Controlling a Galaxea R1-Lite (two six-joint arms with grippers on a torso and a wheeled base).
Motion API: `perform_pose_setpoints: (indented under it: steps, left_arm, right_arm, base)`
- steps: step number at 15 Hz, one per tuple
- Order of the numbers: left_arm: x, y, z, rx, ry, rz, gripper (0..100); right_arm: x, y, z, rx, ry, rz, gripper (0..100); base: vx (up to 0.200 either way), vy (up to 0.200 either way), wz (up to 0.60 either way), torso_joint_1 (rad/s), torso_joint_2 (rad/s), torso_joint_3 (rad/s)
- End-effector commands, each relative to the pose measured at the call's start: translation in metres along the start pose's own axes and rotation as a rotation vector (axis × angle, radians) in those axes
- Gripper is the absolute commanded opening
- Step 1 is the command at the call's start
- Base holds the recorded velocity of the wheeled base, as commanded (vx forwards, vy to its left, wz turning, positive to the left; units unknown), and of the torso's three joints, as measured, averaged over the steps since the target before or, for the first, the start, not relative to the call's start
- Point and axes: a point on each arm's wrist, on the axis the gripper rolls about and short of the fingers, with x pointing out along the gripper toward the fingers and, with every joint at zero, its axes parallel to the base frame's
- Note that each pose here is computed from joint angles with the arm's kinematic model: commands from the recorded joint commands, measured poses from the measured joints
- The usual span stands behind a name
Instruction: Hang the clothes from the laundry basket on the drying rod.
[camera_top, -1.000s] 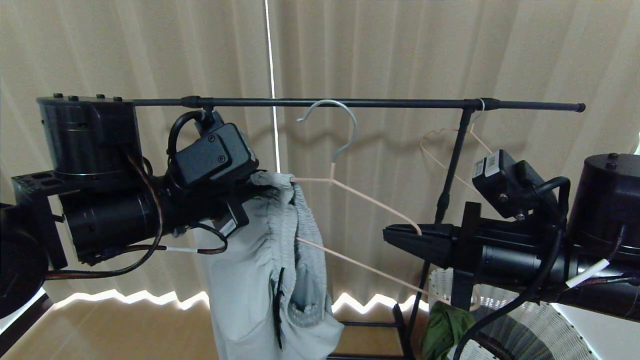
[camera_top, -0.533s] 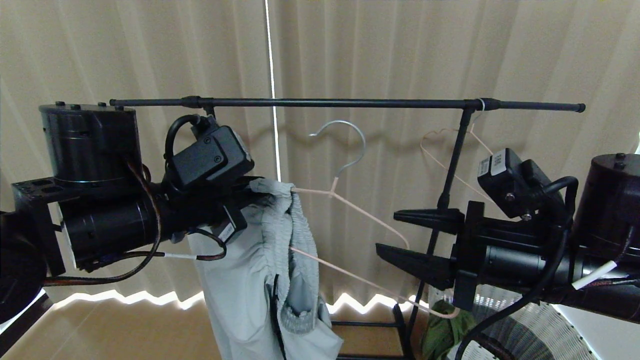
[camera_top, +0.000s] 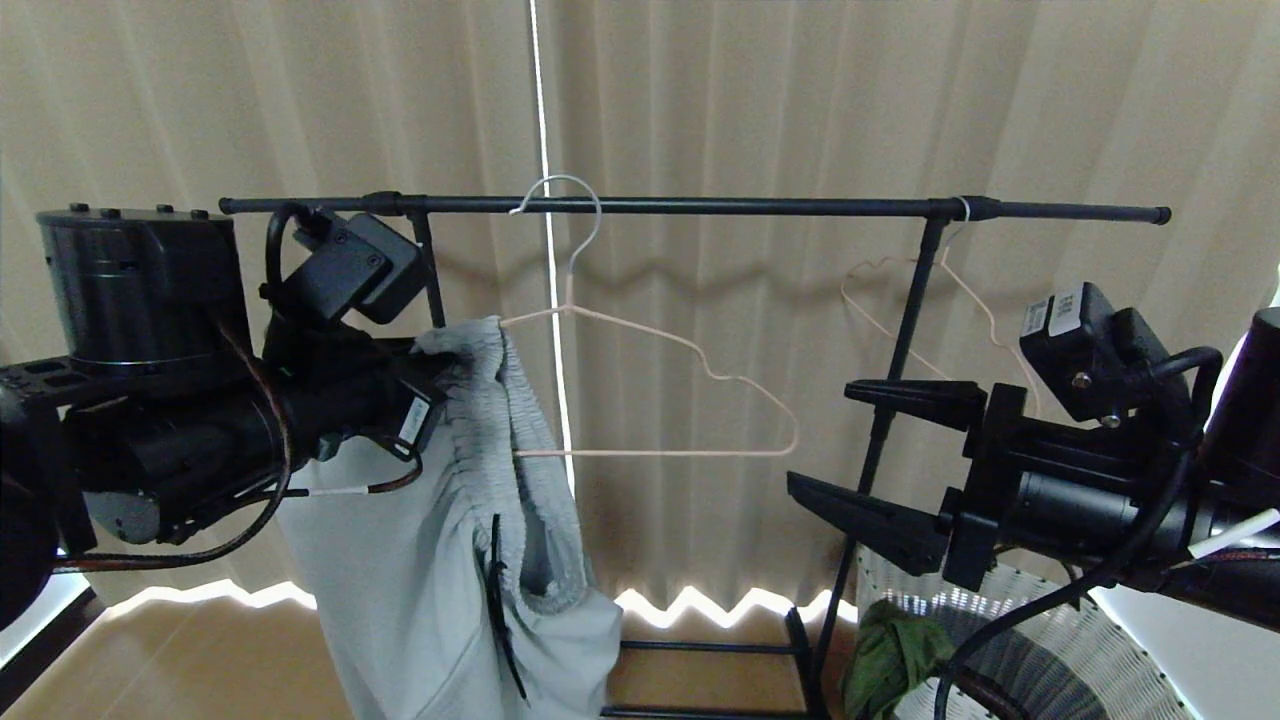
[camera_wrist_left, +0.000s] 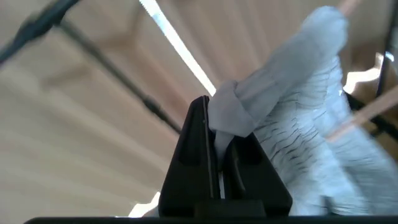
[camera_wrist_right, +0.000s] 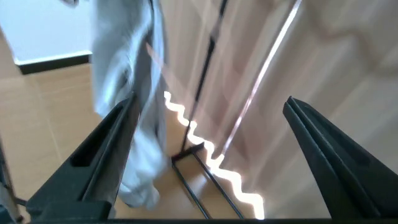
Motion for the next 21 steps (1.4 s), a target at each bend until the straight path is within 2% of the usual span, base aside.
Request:
perform_pose_setpoints:
  steps: [1, 5, 7, 9, 11, 12, 13, 16, 19, 21]
  left_arm:
    - [-0.001, 0.001, 0.002, -0.028, -0.002, 0.016, 0]
    - [-0.008, 0.005, 0.005, -0.118, -0.025, 0.024, 0]
    - [-0.015, 0.007, 0.009, -0.136, -0.041, 0.032, 0]
    - [-0.021, 0.009, 0.011, -0.164, -0.025, 0.022, 0]
    - [-0.022, 0.000, 0.019, -0.253, -0.045, -0.014, 0]
    - [-0.022, -0.007, 0.028, -0.318, -0.063, -0.011, 0]
    - [-0.023, -0.009, 0.034, -0.338, -0.073, 0.001, 0]
    - [-0.026, -0.011, 0.046, -0.367, -0.115, -0.009, 0]
    - [-0.027, -0.022, 0.054, -0.421, -0.140, -0.052, 0]
    - [-0.028, -0.026, 0.056, -0.423, -0.154, -0.066, 0]
  right_arm:
    - [-0.001, -0.001, -0.003, 0.003, 0.010, -0.013, 100]
    - [0.003, -0.002, -0.015, 0.017, 0.058, -0.030, 100]
    - [0.006, -0.002, -0.016, 0.019, 0.070, -0.038, 100]
    - [0.015, 0.005, -0.022, 0.025, 0.097, -0.002, 100]
    - [0.025, 0.010, -0.026, 0.026, 0.105, 0.023, 100]
    - [0.033, 0.013, -0.028, 0.024, 0.086, 0.037, 100]
    - [0.036, 0.017, -0.027, 0.026, 0.075, 0.046, 100]
    - [0.045, 0.031, -0.027, 0.049, 0.074, 0.100, 100]
    - [0.052, 0.039, -0.025, 0.058, 0.066, 0.131, 100]
    - [0.058, 0.039, -0.028, 0.061, 0.078, 0.133, 100]
  base:
    - [0.000, 0.000, 0.00, 0.000, 0.00, 0.000]
    - [0.000, 0.000, 0.00, 0.000, 0.00, 0.000]
    - [0.000, 0.000, 0.00, 0.000, 0.00, 0.000]
    - [0.000, 0.000, 0.00, 0.000, 0.00, 0.000]
    - [0.000, 0.000, 0.00, 0.000, 0.00, 0.000]
    - [0.000, 0.000, 0.00, 0.000, 0.00, 0.000]
    - [0.000, 0.000, 0.00, 0.000, 0.00, 0.000]
    - [0.000, 0.000, 0.00, 0.000, 0.00, 0.000]
    - [0.000, 0.000, 0.00, 0.000, 0.00, 0.000]
    - [0.000, 0.000, 0.00, 0.000, 0.00, 0.000]
